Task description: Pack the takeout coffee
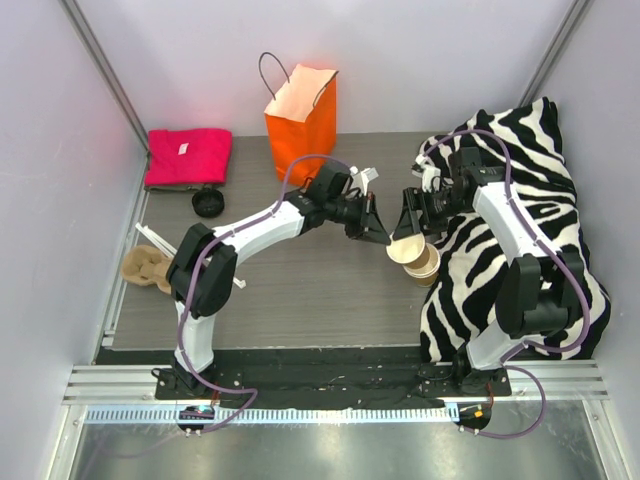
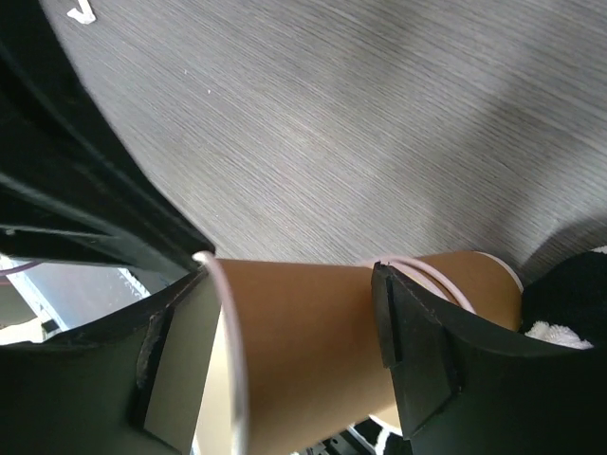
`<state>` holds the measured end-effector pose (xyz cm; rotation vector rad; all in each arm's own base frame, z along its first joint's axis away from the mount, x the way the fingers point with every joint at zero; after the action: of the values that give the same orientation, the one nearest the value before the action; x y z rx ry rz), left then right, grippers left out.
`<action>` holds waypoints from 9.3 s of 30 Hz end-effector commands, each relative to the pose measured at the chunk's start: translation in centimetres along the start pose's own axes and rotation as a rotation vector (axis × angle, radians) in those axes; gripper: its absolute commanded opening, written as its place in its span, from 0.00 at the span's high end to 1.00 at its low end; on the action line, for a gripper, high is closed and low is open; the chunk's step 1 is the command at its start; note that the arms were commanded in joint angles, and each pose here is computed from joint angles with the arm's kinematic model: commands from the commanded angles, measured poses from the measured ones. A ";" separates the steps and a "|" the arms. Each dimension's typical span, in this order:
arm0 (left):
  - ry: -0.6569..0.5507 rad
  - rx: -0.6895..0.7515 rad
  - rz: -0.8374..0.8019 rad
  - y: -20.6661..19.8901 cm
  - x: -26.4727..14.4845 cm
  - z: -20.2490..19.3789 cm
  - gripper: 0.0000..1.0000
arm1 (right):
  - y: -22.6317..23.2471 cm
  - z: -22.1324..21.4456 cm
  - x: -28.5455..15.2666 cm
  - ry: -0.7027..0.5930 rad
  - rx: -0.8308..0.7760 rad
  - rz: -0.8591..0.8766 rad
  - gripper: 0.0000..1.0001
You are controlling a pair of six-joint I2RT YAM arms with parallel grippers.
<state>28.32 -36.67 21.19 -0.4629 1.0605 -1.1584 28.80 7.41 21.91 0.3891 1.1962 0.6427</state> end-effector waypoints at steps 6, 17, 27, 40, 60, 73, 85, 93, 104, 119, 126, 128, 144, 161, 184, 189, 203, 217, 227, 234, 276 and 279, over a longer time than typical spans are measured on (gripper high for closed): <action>-0.048 0.032 -0.100 -2.0 -1.7 1.7 1.00 | 0.7 1.1 -1.2 -0.032 -0.038 -0.014 0.23; -0.059 0.146 -0.198 -5.9 -4.8 2.2 1.00 | 1.6 3.9 -7.9 -0.185 -0.127 -0.087 0.18; -0.031 0.247 -0.074 -5.8 -10.9 -0.3 1.00 | -2.1 0.8 -6.0 -0.047 -0.141 -0.288 0.33; 0.062 0.426 0.194 -3.1 -16.8 -6.1 1.00 | -5.2 -1.1 -1.2 0.088 -0.197 -0.444 0.39; 0.126 0.441 0.232 -0.9 -16.2 -7.4 1.00 | -0.8 -0.6 -2.1 0.082 -0.267 -0.289 0.34; 0.128 0.434 0.242 -0.6 -16.2 -7.9 1.00 | -1.0 -1.9 0.1 0.117 -0.260 -0.299 0.34; 0.174 0.387 0.280 1.4 -15.2 -8.5 1.00 | -1.7 -1.7 2.2 0.132 -0.286 -0.369 0.52; 0.187 0.372 0.303 2.2 -14.8 -8.7 1.00 | -1.0 0.4 2.5 0.116 -0.333 -0.372 0.97; 0.220 0.371 0.336 3.6 -14.1 -8.7 1.00 | -1.9 8.9 2.7 -0.014 -0.376 -0.487 0.99; 0.332 0.298 0.493 4.8 -13.9 -6.6 1.00 | -5.8 16.8 3.1 -0.103 -0.277 -0.513 0.96; 0.425 0.299 0.534 5.0 -14.8 -7.3 1.00 | -6.0 16.6 3.5 -0.092 -0.267 -0.502 0.77; 0.443 0.291 0.536 5.3 -14.9 -7.6 1.00 | -5.9 16.6 3.5 -0.093 -0.269 -0.500 0.70; 0.424 0.257 0.488 6.7 -15.2 -7.2 0.68 | -1.4 16.6 -2.4 -0.211 -0.390 -0.438 0.19; -0.236 0.296 0.601 5.3 -31.1 0.2 0.00 | 8.0 14.7 -12.1 -0.567 -0.563 -0.255 0.03; 0.245 0.419 0.966 23.9 -33.5 4.9 0.13 | 5.0 8.8 -5.2 -0.291 -0.412 -0.060 0.00; 0.288 0.391 0.939 25.9 -32.7 4.7 0.28 | 4.6 8.6 -4.7 -0.266 -0.410 -0.055 0.00; 0.242 0.300 0.960 28.4 -31.7 5.4 0.58 | 4.5 9.2 -4.3 -0.239 -0.399 -0.042 0.00; 0.230 0.247 0.968 29.9 -31.8 5.7 0.69 | 4.4 9.4 -4.5 -0.235 -0.403 -0.061 0.00; 0.185 0.249 0.939 28.0 -32.6 6.0 1.00 | 4.4 9.4 -4.3 -0.231 -0.393 -0.045 0.00; 0.132 0.266 0.922 25.0 -33.5 6.2 1.00 | 4.7 9.3 -4.1 -0.225 -0.390 -0.019 0.00; 0.127 0.144 1.143 30.8 -39.2 2.5 0.98 | 5.1 9.3 -2.8 -0.189 -0.394 0.010 0.00; 0.129 0.140 1.093 30.8 -39.2 2.2 0.89 | 5.1 9.2 -2.9 -0.189 -0.396 0.001 0.00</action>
<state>44.30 10.09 14.77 0.3243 1.1412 -0.2382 35.65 9.61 28.48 0.1273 0.9137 0.7948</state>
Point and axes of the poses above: each gripper's point midway between its finger pads, its own x axis out along the fingers, its own y axis along the line the jaws close on, z = x × y, the point moved 8 cm from there along -x, back along the fingers, and after that the axes turned 9 degrees about x, right-handed, at the moved point
